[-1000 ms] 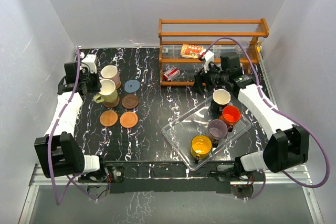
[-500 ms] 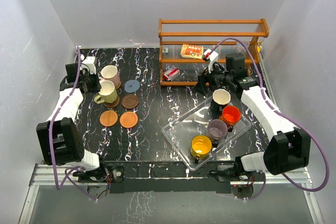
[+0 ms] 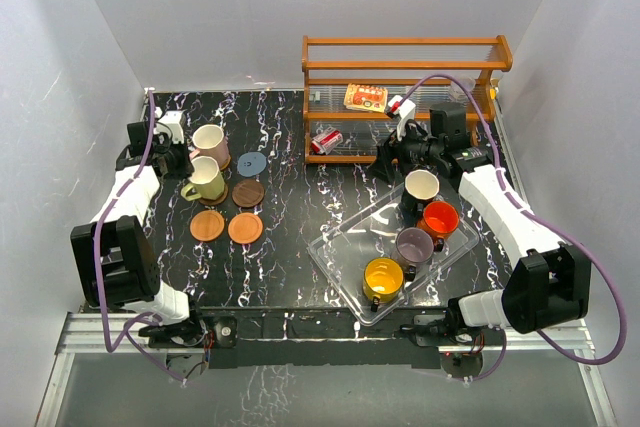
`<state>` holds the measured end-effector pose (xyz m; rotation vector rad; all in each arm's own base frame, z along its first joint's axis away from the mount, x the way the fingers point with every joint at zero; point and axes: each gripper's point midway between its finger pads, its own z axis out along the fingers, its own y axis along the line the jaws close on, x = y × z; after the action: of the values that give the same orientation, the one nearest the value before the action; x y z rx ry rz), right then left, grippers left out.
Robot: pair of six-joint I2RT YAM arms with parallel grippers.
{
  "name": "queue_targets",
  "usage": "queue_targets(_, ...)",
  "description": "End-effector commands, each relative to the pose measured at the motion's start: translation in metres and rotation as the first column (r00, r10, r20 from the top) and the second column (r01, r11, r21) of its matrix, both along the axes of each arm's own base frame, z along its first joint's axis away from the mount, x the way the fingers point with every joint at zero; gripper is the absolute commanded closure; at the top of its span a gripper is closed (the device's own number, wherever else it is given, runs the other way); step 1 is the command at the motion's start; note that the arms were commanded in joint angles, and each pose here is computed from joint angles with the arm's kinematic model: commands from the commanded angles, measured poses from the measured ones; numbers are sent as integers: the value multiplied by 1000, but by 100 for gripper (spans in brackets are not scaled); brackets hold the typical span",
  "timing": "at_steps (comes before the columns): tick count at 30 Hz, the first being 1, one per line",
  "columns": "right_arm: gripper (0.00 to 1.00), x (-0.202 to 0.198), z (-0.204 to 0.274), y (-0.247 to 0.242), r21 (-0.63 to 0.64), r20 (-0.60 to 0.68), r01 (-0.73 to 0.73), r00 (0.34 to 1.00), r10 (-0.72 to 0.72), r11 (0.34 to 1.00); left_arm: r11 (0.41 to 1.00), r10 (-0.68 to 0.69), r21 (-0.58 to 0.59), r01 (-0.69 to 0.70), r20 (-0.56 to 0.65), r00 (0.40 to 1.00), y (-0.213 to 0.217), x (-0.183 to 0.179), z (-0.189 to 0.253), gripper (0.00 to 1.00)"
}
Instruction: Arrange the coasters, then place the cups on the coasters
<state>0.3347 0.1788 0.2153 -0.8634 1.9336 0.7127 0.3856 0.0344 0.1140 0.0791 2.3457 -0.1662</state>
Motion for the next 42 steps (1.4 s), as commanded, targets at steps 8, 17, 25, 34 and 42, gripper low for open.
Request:
queue_targets(8,29,4,21,-1,24,89,-13,996,11,1000,999,-29,25,27,84,996,3,14,30,100)
queue_targets(17,28,6,25,-13,-42,119,30,993,-25,999,998,-52,40,48,106,993,2,15,44,72)
queue_targets(25,29,17,14,-56,-279,160,157,980,-115,947,997,-64,62,54,166,984,2,15,81,52)
queue_targets(34,31,22,-11,-113,-548,90,137,990,-105,825,986,-153,-32,162,206,967,-26,4,109,36)
queue_targets(42,32,26,-45,-140,-681,-29,24,998,-59,732,953,-248,-127,274,190,950,-53,-9,105,25)
